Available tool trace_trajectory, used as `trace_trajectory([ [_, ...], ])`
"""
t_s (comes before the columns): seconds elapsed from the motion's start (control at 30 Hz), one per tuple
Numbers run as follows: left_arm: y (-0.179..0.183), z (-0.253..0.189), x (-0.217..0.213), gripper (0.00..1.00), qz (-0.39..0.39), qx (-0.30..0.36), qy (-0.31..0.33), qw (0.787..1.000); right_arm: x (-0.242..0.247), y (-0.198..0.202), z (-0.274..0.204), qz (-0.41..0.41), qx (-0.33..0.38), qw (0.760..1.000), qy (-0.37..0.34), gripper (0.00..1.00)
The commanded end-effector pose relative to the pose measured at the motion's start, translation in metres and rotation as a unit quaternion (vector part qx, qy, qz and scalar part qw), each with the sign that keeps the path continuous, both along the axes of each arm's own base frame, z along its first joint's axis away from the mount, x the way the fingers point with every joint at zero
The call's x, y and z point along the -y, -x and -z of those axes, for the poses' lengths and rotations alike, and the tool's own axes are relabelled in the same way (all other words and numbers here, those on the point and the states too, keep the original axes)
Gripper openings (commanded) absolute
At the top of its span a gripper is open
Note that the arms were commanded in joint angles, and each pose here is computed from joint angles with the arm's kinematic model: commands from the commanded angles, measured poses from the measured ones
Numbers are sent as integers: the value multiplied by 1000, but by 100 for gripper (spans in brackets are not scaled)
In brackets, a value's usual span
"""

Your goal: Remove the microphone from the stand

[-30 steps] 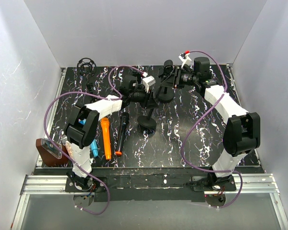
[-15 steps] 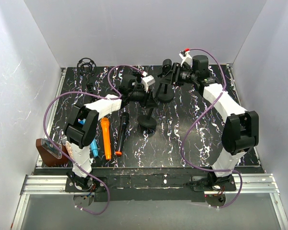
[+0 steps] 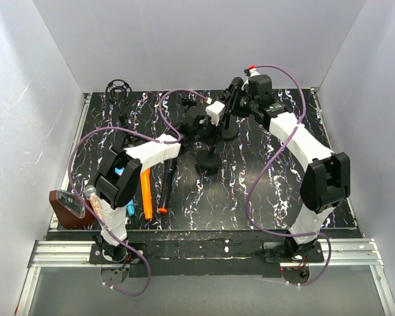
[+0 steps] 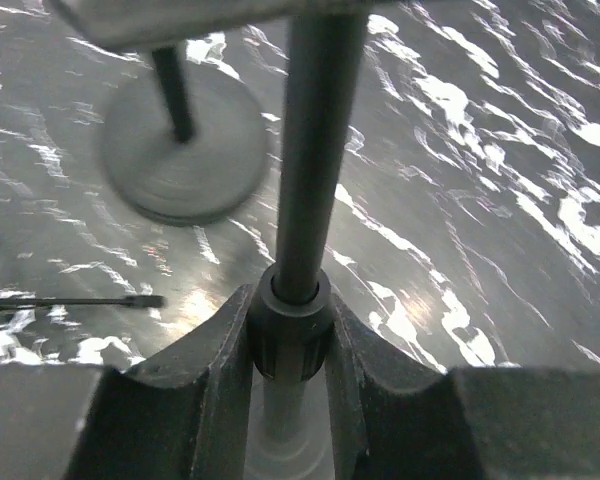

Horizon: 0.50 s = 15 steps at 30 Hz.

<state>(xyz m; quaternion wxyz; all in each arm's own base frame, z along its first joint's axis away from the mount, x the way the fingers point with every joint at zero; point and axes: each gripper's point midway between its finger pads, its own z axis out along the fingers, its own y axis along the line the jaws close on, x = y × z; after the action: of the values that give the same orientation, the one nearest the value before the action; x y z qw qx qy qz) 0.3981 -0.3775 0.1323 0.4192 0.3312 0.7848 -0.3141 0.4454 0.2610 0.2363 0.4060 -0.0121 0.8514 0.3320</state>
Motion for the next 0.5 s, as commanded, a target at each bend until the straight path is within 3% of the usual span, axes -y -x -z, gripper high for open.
trace_trajectory([
  [0.0,-45,-60,-31,0,-232,147,-62,960,40,-20,-21,170,-4,985,43,1],
  [0.07,-41,-55,-32,16,-221,141,-73,962,39,-18,-24,174,-8,984,44,1],
  [0.1,-35,-51,-26,29,-194,136,-71,969,38,-17,-25,170,-9,985,41,1],
  [0.17,-14,-52,-14,55,-112,130,-61,983,30,-13,-28,142,-5,990,24,1],
  [0.2,-2,-52,-6,59,-64,123,-47,989,24,-10,-27,115,-3,993,13,1],
  [0.33,48,-57,6,62,92,67,24,993,-11,13,-37,-45,46,996,-66,1],
  [0.37,48,-62,8,61,99,56,48,992,-21,23,-39,-97,62,989,-87,1],
  [0.47,45,-55,9,50,132,34,69,988,-33,41,-43,-172,89,974,-118,1],
])
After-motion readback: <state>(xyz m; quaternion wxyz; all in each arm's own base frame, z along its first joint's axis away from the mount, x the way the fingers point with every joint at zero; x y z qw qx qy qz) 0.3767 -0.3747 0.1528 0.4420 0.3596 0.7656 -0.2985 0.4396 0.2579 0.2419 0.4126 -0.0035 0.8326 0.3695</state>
